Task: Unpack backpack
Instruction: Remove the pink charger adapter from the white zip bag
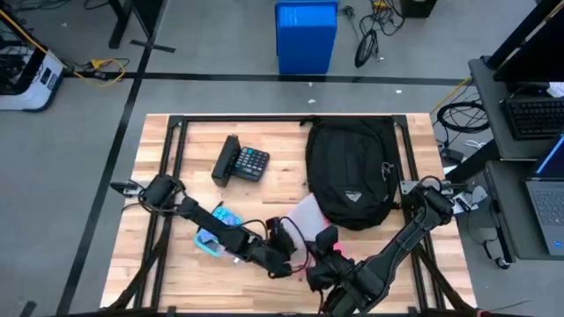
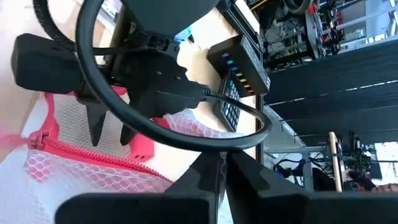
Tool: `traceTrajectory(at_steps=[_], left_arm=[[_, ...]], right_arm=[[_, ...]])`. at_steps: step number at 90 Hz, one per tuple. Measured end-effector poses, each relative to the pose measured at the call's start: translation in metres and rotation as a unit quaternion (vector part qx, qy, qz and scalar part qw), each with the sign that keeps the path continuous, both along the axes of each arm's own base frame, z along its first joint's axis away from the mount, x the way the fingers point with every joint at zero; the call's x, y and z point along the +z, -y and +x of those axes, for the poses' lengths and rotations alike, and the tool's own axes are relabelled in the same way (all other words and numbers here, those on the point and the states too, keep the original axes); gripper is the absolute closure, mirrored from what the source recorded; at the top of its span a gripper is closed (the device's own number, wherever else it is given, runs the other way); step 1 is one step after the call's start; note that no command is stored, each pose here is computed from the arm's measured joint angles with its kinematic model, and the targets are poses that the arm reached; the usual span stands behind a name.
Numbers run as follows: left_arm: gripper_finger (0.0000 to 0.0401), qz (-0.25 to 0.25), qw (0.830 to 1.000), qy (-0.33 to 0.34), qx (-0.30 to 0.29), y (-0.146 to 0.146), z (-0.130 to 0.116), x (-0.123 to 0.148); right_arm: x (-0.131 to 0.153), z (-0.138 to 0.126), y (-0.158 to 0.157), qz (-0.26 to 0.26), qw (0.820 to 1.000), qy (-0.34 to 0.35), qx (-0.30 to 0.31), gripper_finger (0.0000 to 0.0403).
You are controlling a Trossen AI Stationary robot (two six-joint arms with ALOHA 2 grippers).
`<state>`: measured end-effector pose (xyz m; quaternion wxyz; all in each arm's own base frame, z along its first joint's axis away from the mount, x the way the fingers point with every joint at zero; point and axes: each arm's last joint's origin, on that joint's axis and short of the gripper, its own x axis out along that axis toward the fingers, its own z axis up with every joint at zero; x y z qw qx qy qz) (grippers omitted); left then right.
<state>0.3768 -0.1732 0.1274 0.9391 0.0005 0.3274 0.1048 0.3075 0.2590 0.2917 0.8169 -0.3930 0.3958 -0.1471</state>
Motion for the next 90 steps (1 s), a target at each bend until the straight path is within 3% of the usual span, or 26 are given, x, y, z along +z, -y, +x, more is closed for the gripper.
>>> traceTrajectory(at_steps=[19, 47, 66, 81, 90], left_arm=[[0.0254, 0.012, 0.999, 0.0, -0.03, 0.009, 0.0, 0.004], [0.0254, 0.027, 0.993, 0.056, -0.101, 0.036, -0.011, 0.057], [0.0254, -0.034, 0.993, 0.036, -0.107, 0.039, -0.014, 0.055], [0.0254, -0.027, 0.99, 0.008, -0.137, 0.041, -0.017, 0.05], [0.0249, -0.043, 0.992, -0.001, -0.12, 0.041, -0.019, 0.048]], right_arm=[[-0.001, -0.002, 0.0, -0.007, 1.0, -0.016, 0.009, 0.0403], [-0.001, -0.008, -0.001, -0.038, 0.998, -0.046, 0.026, 0.0403], [-0.001, -0.008, -0.001, -0.034, 0.998, -0.044, 0.023, 0.0403], [-0.001, -0.007, -0.001, -0.032, 0.998, -0.042, 0.021, 0.0403], [-0.001, -0.007, -0.001, -0.03, 0.999, -0.041, 0.02, 0.0403]])
